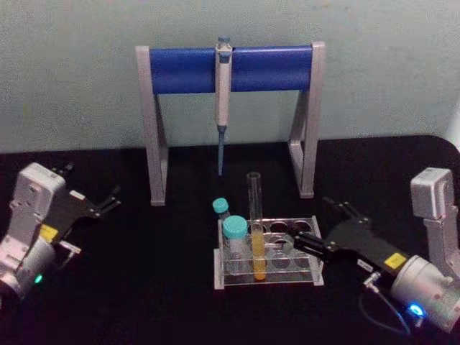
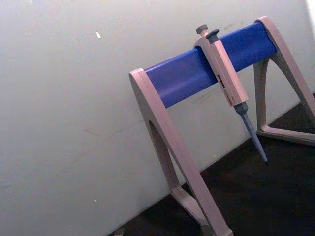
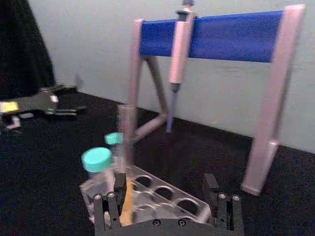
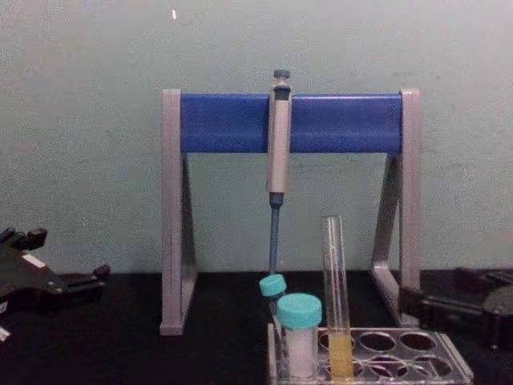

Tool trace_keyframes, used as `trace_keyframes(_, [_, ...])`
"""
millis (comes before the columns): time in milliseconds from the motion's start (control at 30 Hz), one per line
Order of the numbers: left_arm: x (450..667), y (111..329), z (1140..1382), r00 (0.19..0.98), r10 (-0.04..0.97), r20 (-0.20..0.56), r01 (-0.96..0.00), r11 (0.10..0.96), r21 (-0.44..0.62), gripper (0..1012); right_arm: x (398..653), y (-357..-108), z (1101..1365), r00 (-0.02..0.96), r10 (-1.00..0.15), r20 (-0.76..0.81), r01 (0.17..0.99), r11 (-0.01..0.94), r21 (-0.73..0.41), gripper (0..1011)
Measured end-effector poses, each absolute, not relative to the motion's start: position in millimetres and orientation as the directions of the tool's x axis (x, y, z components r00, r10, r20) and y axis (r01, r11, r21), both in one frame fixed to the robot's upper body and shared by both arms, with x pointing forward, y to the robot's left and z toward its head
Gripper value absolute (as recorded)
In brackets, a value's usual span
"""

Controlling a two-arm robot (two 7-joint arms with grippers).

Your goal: Pick up the test tube from the test tube rack, shake it, then place it back into the test tube rack.

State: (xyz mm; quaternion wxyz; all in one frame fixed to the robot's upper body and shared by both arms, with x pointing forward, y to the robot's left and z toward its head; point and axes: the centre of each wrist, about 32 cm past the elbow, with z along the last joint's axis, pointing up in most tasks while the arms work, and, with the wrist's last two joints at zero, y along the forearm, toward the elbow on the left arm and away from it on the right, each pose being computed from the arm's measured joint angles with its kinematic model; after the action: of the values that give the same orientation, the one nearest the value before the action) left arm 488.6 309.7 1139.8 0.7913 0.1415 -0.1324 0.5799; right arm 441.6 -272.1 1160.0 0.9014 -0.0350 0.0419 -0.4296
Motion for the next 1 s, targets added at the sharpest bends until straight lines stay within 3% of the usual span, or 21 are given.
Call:
trace_keyframes(500, [488.6,309.7,1139.7,0.292,0.880,0.374,-0.955,0.287,0.070,1001,473.0,-244.2,1165.2,0.723,-0.687,-0.067,0.682,0.726,-0.085,1000])
trace_keyframes(1000, [488.6,309.7,1139.8,0.292,0.880,0.374,-0.955,0.287,0.070,1001,505.9,-225.8,1164.5,0.753,-0.657,-0.026,0.653,0.752,-0.093,1000])
